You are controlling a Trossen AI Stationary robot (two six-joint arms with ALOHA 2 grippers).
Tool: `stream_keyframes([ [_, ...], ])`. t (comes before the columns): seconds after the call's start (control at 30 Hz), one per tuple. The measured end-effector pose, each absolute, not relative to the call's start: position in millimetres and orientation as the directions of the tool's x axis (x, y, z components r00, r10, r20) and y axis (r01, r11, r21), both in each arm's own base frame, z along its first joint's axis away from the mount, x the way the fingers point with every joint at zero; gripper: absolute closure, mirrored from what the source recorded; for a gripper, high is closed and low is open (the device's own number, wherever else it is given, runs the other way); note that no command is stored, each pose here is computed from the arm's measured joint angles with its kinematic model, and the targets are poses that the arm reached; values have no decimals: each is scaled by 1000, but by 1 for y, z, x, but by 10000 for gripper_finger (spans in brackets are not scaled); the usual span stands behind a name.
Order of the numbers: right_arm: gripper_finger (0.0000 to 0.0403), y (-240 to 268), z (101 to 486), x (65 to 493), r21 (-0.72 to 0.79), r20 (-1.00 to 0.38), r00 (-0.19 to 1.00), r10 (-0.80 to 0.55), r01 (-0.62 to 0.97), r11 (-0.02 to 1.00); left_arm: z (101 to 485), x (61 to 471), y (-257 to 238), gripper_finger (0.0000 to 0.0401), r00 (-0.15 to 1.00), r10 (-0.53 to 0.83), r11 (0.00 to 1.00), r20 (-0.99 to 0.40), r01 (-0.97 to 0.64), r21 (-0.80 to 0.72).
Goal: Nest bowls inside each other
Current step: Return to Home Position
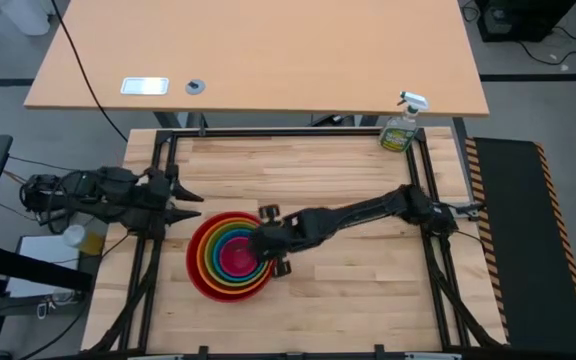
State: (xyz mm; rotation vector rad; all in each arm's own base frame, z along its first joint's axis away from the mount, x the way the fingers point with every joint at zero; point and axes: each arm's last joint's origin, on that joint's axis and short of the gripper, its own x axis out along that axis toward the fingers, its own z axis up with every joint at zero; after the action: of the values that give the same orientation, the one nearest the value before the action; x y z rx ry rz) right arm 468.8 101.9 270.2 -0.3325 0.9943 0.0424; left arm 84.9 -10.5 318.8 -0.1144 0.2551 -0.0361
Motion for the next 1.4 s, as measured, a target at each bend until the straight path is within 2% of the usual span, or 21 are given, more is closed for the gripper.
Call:
stream_keyframes([
  [0.27, 270, 54, 260, 415, -208, -776, 613, -152, -20, 978, 258, 104, -18, 225, 969, -59, 988, -238, 23, -150],
  [0.37, 270, 38, 270, 381, -186, -698, 693, -179, 66, 980, 243, 108, -19, 225, 975, -64, 987, -214, 30, -159],
  [0.67, 270, 5, 258, 274, -80, -478, 850, -220, 207, 975, 220, 114, -27, 225, 991, -124, 978, 43, 129, -163],
  [0.87, 270, -9, 237, 214, 8, -308, 919, -248, 263, 965, 209, 112, -28, 225, 989, -134, 982, 60, 141, -128],
  [1.03, 270, -20, 215, 177, 108, -220, 934, -282, 310, 944, 211, 107, -27, 225, 987, -132, 983, 91, 142, -116],
  [1.4, 270, -22, 182, 135, 192, -99, 937, -335, 349, 917, 195, 106, -28, 225, 992, -127, 982, 13, 127, -142],
])
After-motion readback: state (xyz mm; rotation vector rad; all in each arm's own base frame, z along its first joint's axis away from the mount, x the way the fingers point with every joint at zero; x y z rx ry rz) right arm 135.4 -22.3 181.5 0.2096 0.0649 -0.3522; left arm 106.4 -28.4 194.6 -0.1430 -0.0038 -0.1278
